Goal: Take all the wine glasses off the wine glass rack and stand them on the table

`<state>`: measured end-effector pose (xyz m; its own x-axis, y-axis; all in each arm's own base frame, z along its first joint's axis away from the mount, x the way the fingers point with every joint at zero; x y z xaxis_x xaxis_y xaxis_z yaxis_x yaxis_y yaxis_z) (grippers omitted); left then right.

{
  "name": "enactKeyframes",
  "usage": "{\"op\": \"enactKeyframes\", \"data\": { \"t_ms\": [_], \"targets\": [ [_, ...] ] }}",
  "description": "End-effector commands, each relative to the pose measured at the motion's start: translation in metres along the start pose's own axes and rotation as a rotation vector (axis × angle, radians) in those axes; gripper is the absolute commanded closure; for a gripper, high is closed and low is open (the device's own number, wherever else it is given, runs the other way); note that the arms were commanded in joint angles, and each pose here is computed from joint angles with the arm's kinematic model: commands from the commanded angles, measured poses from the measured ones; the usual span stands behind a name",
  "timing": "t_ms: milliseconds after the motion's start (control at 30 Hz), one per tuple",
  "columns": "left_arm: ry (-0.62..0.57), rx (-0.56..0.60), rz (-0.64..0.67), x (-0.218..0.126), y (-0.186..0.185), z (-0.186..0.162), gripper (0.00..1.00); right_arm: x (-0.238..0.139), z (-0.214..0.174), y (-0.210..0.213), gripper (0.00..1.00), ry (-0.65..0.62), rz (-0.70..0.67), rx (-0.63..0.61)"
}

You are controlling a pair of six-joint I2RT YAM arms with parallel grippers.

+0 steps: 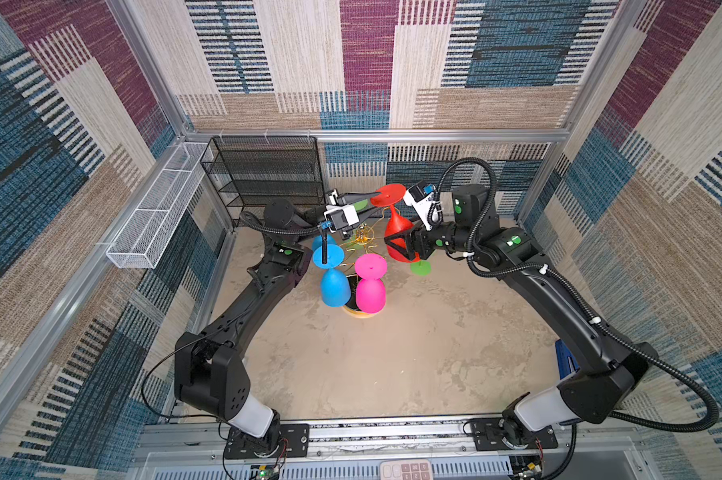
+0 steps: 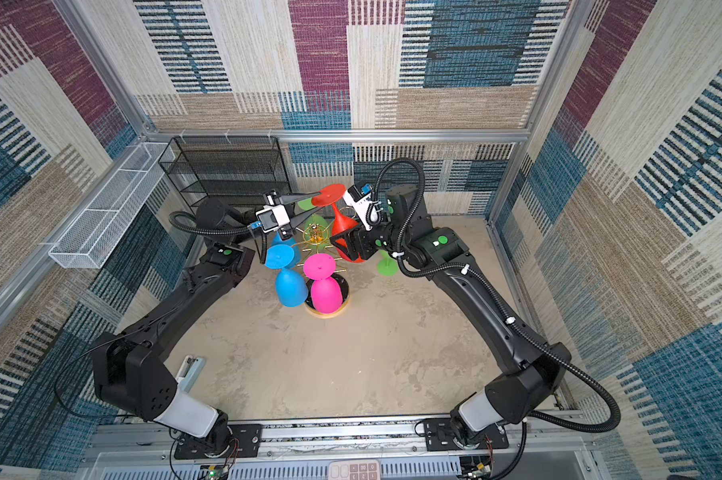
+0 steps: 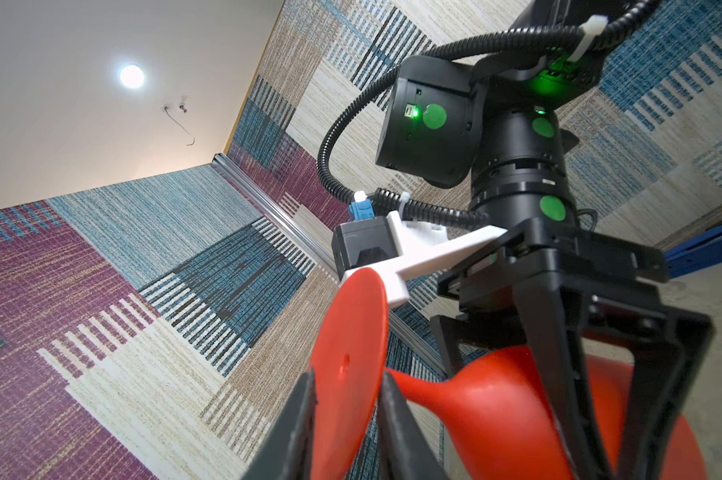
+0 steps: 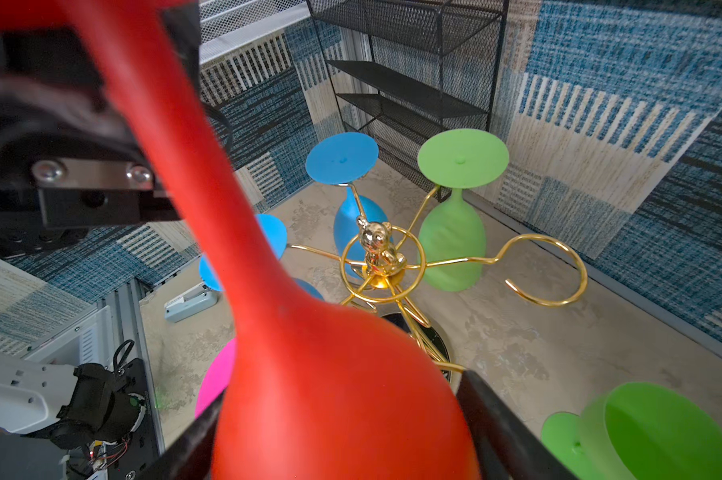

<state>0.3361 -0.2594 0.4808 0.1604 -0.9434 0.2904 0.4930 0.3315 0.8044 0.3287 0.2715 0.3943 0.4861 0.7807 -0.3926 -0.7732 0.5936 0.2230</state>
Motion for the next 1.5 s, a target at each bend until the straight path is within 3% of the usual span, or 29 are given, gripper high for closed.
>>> {"op": "enactKeyframes", "data": {
  "t_ms": [0, 233, 400, 533, 633, 700, 767, 1033, 1233, 1467],
  "targets": [
    [-0.033, 0.072, -0.004, 0.001, 0.003, 0.012, 0.73, 0.0, 0.004, 0.003, 0.55, -0.009, 0.016, 0.009],
    [-0.041, 0.075, -0.014, 0.001, 0.001, 0.013, 0.84, 0.002, 0.005, 0.003, 0.54, -0.001, 0.022, 0.022],
    [-0.036, 0.072, -0.007, 0.0, 0.002, 0.012, 0.99, -0.001, 0.008, 0.006, 0.47, -0.011, 0.033, 0.023],
    [-0.034, 0.06, 0.004, -0.001, 0.003, 0.014, 1.0, -0.005, 0.013, 0.009, 0.35, -0.034, 0.042, 0.026],
    [-0.019, 0.048, 0.027, -0.001, 0.005, 0.011, 1.0, -0.011, 0.019, 0.013, 0.16, -0.068, 0.052, 0.026],
    [-0.007, 0.035, 0.046, -0.002, 0.006, 0.01, 1.0, -0.018, 0.026, 0.018, 0.05, -0.112, 0.062, 0.018],
    [0.005, 0.002, 0.075, -0.005, 0.009, 0.01, 1.0, -0.033, 0.038, 0.025, 0.01, -0.19, 0.069, 0.007],
    [0.114, -0.33, 0.272, -0.026, 0.014, -0.004, 1.0, -0.106, 0.072, 0.038, 0.01, -0.504, -0.005, -0.031],
    [0.262, -0.638, 0.461, -0.046, 0.026, -0.022, 1.0, -0.142, 0.065, 0.036, 0.02, -0.626, -0.07, -0.002],
    [0.298, -0.786, 0.498, -0.054, 0.022, -0.022, 1.0, -0.149, 0.048, 0.026, 0.26, -0.647, -0.115, 0.06]
  ]
}}
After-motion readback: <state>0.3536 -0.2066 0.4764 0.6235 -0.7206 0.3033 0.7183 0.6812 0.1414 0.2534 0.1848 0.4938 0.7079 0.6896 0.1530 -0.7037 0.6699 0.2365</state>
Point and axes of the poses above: each gripper's point midway between its finger pads, its own x axis out along the fingers, its own y axis along the line the jaws close on, z = x × y, the point moved 2 cm from there along -x, back along the fingers, and after that the axes turned 3 degrees about x, right-handed, at the moved point
